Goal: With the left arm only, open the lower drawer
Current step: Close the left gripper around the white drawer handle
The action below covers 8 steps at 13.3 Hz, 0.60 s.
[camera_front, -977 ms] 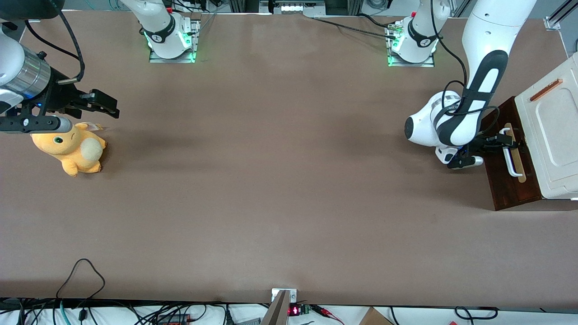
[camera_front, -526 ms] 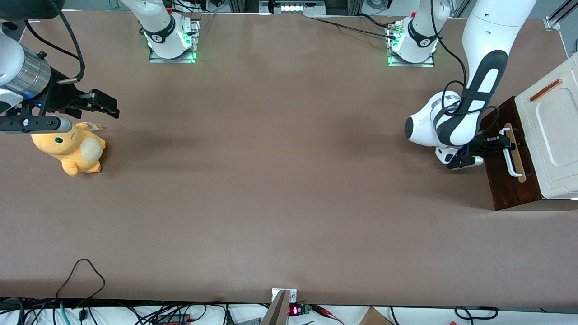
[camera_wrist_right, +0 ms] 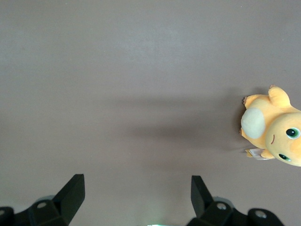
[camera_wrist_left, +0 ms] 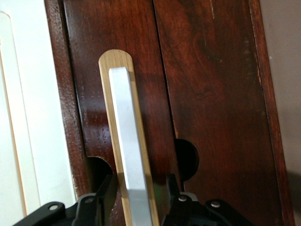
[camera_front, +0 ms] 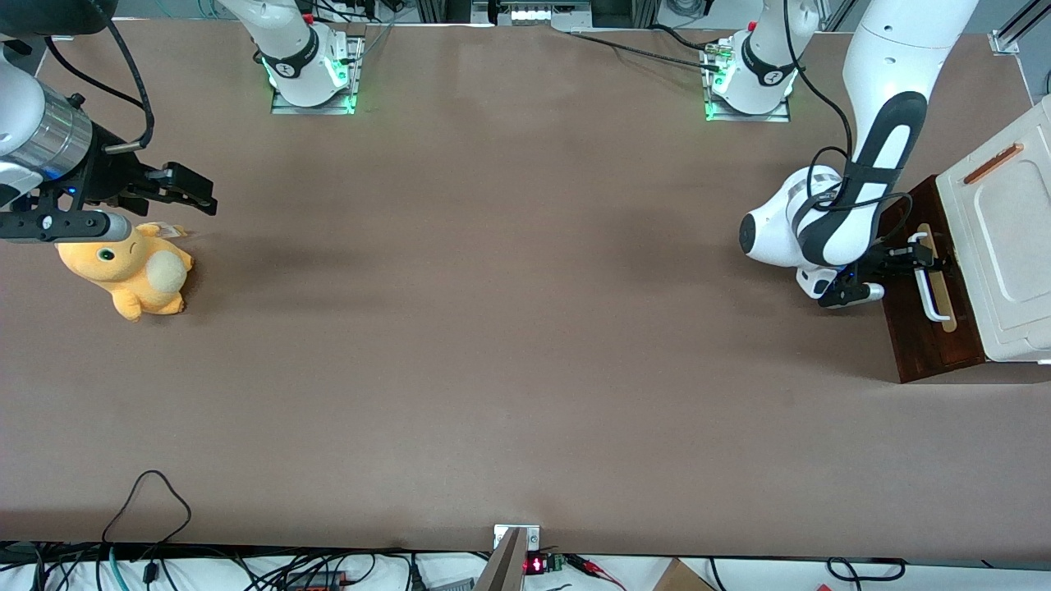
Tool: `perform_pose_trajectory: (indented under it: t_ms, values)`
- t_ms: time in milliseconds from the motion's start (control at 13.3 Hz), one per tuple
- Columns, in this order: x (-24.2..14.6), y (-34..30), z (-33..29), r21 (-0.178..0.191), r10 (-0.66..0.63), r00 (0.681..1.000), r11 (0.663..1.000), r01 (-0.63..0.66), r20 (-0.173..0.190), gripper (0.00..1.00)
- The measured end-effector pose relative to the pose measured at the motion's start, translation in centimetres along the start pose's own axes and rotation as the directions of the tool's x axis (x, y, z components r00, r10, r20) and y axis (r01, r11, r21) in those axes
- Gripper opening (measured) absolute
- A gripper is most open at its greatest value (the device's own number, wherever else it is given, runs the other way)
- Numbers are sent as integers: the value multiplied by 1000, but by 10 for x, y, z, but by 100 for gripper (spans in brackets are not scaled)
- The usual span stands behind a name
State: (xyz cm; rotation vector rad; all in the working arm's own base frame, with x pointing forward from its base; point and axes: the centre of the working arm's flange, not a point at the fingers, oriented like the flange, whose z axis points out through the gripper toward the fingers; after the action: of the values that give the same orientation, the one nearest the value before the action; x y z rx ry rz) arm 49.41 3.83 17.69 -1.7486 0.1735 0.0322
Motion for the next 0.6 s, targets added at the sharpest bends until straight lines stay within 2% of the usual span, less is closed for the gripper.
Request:
perform_pose_trajectory:
  t_ms: [150, 226, 526, 602]
  values:
    - [0, 0, 0, 0, 0, 1000, 1000, 0, 0, 48]
    - [0, 0, 0, 0, 0, 1000, 1000, 0, 0, 41]
    - [0, 0, 0, 0, -1, 1000, 1000, 1, -1, 31]
    - [0, 0, 0, 0, -1, 1000, 1000, 1, -1, 24]
